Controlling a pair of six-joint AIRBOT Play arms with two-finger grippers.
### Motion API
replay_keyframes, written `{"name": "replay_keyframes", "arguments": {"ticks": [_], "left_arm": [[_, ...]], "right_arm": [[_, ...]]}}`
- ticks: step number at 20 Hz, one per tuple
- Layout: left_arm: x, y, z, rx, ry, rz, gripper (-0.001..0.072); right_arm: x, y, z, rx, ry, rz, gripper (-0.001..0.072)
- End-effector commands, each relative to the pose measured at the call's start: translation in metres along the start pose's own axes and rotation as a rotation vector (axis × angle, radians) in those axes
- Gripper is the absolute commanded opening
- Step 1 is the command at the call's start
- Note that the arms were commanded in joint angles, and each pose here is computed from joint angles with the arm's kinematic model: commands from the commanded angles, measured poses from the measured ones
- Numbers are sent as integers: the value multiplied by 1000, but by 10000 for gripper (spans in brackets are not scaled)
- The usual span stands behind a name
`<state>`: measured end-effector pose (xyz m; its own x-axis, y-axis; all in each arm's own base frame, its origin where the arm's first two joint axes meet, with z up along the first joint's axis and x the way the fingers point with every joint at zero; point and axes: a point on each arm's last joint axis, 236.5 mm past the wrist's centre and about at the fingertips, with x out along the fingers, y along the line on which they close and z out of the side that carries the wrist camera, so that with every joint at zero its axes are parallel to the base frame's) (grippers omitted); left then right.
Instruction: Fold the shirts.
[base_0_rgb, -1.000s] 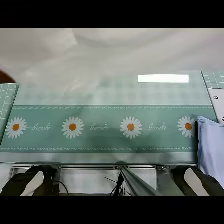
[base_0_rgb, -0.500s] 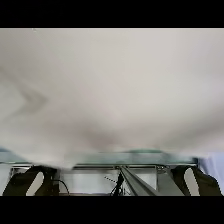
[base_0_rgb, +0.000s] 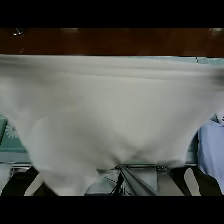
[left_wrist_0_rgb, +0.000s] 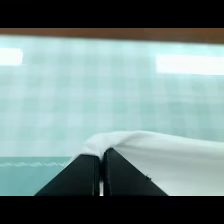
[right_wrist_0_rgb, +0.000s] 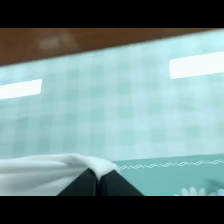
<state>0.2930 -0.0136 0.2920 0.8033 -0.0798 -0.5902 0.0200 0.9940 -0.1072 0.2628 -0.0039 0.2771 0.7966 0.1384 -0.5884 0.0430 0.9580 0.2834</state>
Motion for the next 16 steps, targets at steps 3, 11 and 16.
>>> {"name": "replay_keyframes", "arguments": {"ticks": [3,11,16], "left_arm": [[177,-7,-38,-185,149,-111,23],[332,-13,-44,-457,191,-196,23],[367,-14,-86,-488,322,-193,23]], "right_arm": [[165,-50,-25,132,151,139,27],[368,-79,-39,309,341,166,27],[398,-83,-46,343,432,194,27]]}}
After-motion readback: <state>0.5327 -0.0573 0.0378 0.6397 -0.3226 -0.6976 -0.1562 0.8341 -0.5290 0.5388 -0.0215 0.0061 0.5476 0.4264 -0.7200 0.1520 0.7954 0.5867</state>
